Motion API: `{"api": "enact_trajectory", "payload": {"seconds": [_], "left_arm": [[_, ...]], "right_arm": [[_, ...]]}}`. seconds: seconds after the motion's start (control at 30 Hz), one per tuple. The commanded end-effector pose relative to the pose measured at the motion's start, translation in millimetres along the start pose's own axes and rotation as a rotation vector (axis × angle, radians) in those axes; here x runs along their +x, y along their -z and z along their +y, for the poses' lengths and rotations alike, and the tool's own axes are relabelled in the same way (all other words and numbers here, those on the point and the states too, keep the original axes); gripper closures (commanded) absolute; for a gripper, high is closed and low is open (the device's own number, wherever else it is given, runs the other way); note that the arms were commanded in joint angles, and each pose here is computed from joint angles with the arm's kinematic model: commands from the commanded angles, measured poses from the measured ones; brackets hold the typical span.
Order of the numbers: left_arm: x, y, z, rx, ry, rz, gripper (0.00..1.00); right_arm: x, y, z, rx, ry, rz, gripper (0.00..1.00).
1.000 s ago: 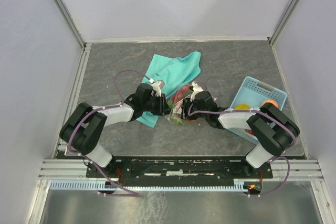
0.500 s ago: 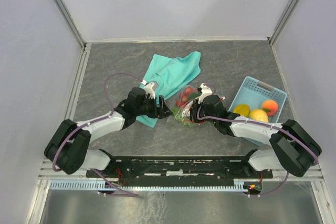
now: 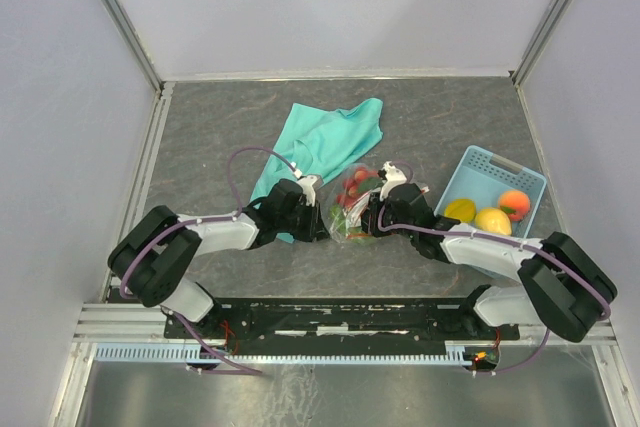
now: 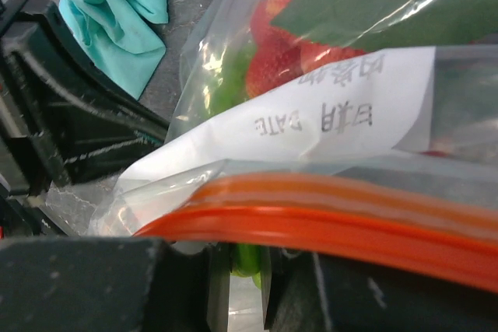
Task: Open the zip-top bag and remove the fake food
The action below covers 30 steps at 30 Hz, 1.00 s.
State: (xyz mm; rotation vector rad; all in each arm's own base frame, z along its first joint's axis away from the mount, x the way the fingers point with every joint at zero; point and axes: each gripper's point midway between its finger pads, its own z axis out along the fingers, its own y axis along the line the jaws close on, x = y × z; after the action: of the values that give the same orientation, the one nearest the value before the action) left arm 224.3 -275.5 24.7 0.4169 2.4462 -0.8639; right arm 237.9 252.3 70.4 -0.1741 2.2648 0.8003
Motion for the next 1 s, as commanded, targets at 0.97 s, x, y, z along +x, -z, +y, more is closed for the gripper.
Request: {"api": "enact_trajectory", "payload": {"seconds": [0.97], "left_arm": [[-55,47,46,-0.224,0.051,-0.272,0.97]], "right_arm": [[-55,190,-5,0.081,0.022,-0.265,0.91]]}}
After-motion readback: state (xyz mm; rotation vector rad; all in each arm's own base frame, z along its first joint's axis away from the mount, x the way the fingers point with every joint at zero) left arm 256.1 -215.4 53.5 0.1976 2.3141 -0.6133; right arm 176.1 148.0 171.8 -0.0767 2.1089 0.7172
